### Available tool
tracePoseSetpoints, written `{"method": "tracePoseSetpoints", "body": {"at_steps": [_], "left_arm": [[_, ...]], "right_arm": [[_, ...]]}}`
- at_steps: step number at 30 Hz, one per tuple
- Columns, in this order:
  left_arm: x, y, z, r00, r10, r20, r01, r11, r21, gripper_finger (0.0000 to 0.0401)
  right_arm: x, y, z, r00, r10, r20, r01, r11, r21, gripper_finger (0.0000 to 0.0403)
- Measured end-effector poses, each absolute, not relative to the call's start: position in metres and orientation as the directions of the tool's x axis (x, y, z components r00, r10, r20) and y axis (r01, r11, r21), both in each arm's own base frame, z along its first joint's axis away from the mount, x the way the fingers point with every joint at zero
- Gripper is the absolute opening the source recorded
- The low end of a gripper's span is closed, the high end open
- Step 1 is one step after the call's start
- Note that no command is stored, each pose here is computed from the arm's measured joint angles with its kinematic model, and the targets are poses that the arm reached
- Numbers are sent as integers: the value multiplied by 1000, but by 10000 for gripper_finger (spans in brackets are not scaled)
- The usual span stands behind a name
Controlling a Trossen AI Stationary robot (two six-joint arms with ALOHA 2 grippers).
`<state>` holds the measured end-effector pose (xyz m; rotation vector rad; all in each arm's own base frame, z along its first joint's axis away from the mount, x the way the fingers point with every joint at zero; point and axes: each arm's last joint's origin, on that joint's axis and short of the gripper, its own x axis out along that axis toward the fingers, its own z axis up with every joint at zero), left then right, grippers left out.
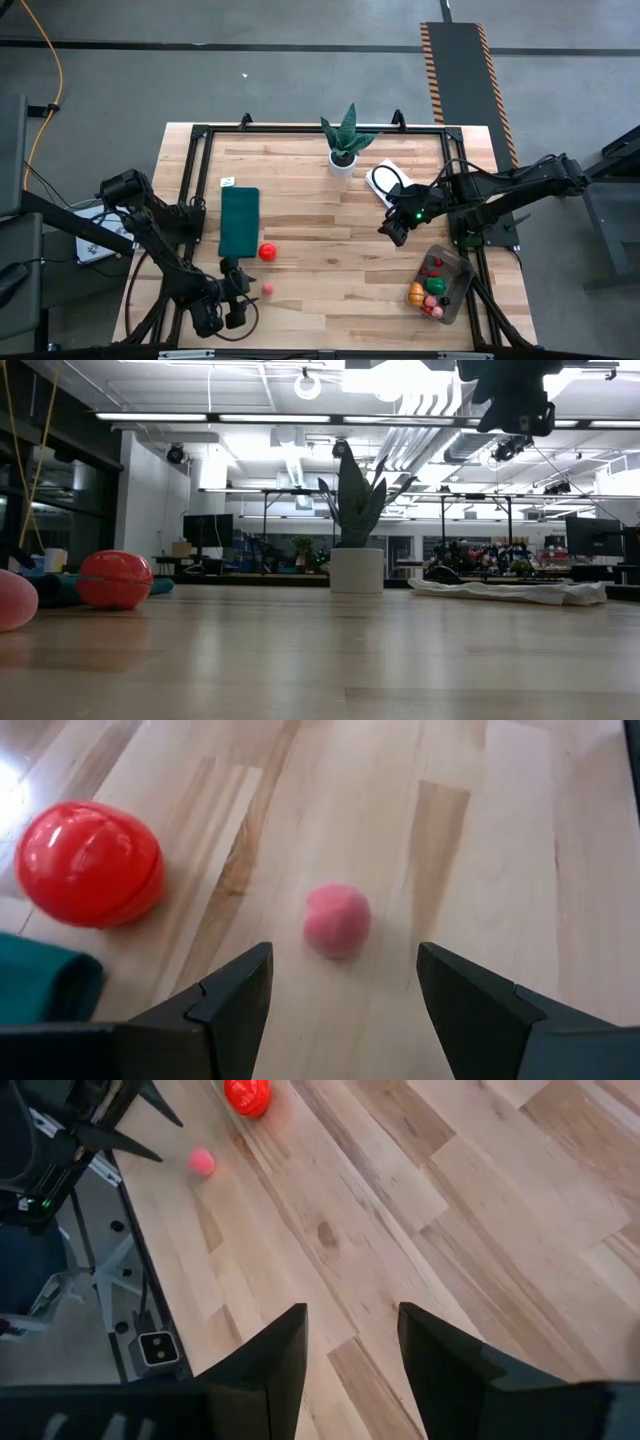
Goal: Pick and placing Produce into tupperware
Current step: Put the pink peach into the black bin
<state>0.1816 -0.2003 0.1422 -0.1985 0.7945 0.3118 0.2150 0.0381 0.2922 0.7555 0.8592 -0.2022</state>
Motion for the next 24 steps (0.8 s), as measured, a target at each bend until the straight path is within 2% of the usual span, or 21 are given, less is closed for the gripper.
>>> {"method": "tracePoseSetpoints", "body": {"at_steps": [8, 24], "left_arm": [[198, -192, 127, 594, 200, -779, -315, 949, 3, 236], [206, -196, 121, 609, 153, -778, -259, 966, -12, 236]], "right_arm": [[215, 38, 292, 655, 120, -746, 456, 725, 516, 149], [215, 40, 292, 654, 126, -746, 454, 723, 520, 149]]}}
